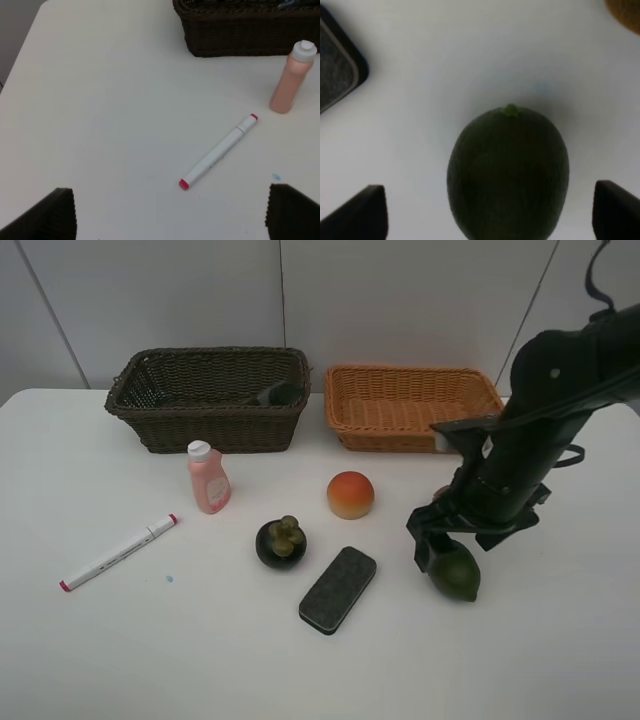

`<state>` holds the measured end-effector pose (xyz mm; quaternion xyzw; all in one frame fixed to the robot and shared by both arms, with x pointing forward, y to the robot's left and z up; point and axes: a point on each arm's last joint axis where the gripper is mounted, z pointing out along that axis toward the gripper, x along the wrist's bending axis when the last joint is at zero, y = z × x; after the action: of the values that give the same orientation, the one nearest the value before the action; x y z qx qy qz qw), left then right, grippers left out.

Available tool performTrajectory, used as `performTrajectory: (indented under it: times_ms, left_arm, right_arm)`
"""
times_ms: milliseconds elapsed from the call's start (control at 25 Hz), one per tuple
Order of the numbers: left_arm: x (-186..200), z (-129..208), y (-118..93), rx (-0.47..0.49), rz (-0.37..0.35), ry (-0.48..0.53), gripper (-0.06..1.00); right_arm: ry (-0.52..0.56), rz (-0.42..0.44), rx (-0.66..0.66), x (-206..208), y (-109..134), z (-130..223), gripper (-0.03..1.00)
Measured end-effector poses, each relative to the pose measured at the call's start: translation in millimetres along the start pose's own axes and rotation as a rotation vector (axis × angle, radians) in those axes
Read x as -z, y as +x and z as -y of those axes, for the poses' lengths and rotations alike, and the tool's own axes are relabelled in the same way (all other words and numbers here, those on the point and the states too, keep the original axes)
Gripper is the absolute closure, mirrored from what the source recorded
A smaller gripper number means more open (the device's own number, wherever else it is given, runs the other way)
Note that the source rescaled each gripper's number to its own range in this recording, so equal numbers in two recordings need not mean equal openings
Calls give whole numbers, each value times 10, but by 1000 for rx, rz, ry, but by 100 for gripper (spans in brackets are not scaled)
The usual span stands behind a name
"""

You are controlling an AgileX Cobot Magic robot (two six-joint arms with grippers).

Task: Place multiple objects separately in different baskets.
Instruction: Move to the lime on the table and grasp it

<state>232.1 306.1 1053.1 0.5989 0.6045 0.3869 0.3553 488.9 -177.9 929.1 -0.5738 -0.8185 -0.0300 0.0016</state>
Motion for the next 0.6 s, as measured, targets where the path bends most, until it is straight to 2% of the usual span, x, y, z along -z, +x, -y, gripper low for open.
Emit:
performTrajectory:
  times_ms: [600]
  left_arm:
    - [0, 0, 0, 0, 0, 0, -6]
  right_arm:
    - [-54, -37, -50, -197, 13, 94, -2]
